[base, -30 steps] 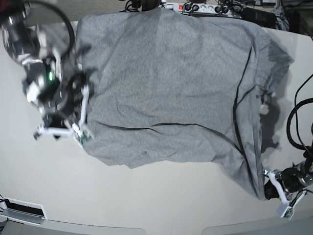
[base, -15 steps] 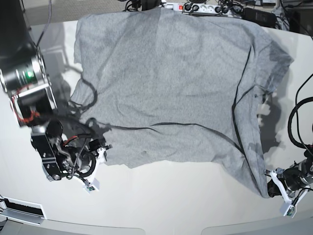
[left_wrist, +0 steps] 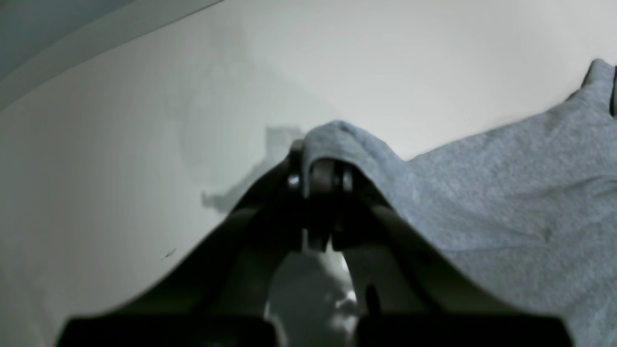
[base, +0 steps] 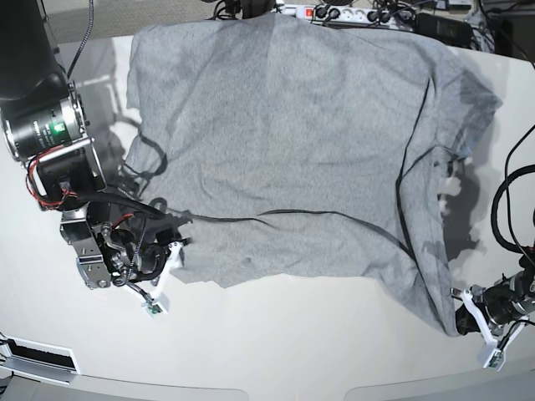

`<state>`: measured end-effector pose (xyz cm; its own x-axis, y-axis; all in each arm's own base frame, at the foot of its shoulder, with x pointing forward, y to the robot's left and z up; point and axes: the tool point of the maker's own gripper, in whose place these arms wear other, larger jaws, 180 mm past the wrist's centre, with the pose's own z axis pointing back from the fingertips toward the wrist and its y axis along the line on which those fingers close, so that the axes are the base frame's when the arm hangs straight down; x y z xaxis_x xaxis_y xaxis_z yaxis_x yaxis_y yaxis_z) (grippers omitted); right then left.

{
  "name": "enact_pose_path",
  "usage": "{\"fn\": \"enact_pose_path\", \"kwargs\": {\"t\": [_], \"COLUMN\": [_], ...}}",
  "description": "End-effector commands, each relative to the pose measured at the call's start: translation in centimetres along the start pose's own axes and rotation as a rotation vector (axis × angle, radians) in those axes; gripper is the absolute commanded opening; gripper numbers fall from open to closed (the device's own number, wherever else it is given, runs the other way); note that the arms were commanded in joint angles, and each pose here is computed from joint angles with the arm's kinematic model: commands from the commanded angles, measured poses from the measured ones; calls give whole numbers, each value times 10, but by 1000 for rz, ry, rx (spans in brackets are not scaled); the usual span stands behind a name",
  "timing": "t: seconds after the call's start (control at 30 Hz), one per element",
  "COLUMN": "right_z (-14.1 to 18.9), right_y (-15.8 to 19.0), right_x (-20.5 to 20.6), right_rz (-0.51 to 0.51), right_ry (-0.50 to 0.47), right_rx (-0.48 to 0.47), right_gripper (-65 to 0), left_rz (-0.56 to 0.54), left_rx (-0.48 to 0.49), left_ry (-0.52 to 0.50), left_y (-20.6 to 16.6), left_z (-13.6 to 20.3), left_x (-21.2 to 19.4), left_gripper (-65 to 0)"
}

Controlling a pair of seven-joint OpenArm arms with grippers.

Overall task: Layout the t-shirt on the table in an organized manner, then fold the t-shirt properly
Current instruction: 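Release the shoulder and grasp the shirt hem corner with the right gripper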

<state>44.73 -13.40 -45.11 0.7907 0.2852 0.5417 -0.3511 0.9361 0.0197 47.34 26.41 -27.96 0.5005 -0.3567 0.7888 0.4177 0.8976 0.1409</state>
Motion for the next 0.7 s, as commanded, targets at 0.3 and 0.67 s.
{"fn": "enact_pose_path", "kwargs": {"t": [0.3, 0.67], "right_z": [4, 36], "right_y": [-5, -34], "right_x": [33, 81], "right_rz": [25, 162], "right_ry": [-106, -217], "right_rx": [-62, -238], "right_gripper": [-569, -650], "left_rz": [25, 12], "left_rx": [-6, 4], "left_ry": [-43, -40], "left_y": [3, 7], "left_z": [6, 8], "left_x": [9, 10], "left_gripper": [-650, -650]}}
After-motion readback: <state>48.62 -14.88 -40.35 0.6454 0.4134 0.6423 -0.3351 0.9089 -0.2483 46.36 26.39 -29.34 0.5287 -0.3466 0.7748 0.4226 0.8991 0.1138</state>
